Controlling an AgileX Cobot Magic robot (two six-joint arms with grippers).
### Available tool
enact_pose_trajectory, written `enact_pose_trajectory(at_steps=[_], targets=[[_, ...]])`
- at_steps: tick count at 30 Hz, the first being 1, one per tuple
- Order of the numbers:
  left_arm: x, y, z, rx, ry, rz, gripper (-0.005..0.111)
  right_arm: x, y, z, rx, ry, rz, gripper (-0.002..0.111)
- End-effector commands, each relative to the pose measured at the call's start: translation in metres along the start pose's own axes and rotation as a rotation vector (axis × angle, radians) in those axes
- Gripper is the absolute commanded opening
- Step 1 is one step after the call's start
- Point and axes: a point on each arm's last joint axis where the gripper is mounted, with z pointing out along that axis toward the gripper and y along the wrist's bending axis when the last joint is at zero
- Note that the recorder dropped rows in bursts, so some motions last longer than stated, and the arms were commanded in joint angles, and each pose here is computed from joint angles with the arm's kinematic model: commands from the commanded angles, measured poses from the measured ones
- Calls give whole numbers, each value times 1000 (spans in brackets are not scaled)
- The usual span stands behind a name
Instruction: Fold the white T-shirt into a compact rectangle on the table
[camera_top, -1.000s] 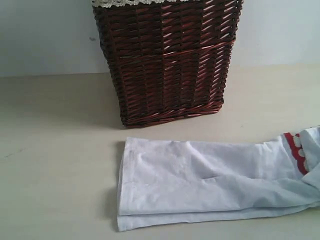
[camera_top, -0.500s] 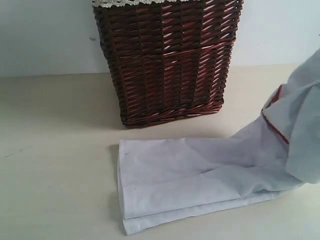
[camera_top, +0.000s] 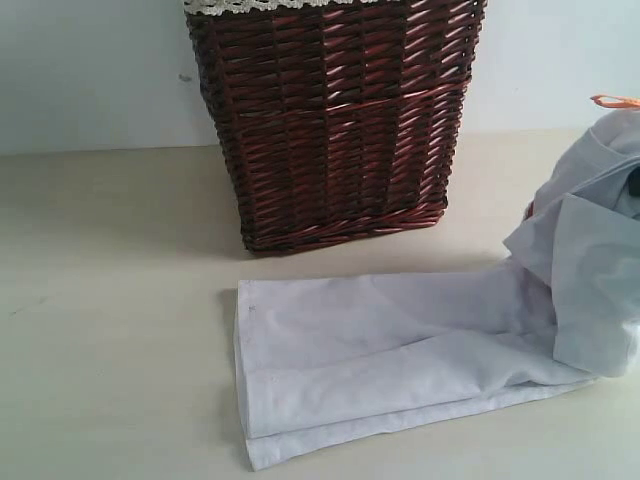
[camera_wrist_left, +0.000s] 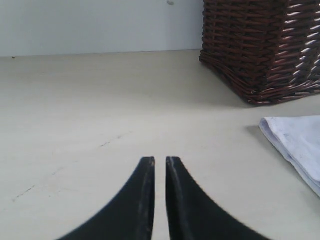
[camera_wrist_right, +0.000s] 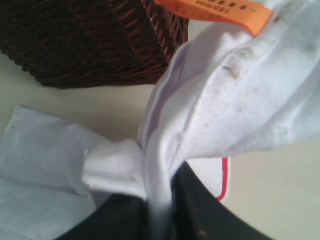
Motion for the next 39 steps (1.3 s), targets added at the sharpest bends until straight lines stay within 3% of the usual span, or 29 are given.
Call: enact_pose_trajectory(at_steps=[1,6,9,13,18,23,26,30,39], targets=[[0,0,0,0,-10,1,11,-3,0,0,-4,-18,10,0],[0,0,0,0,-10,1,11,-4,-4,0,44,-37,17,0],[0,0,0,0,-10,1,11,0,-25,1,188,-30,28,0],[0,0,0,0,-10,1,11,17,-53,-1,236,16,95,0],[0,0,0,0,-10,1,11,32,-98,-48,435,-17,138,0],[0,0,0,0,-10,1,11,31,-113,-73,515,-20,107,0],[0,0,0,0,-10,1,11,34,-113,-74,508,22,78,0],[0,0,0,0,-10,1,11,31,-100,-64,383,30,99,0],[0,0,0,0,-10,1,11,-10,-37,2,196,55,120,0]])
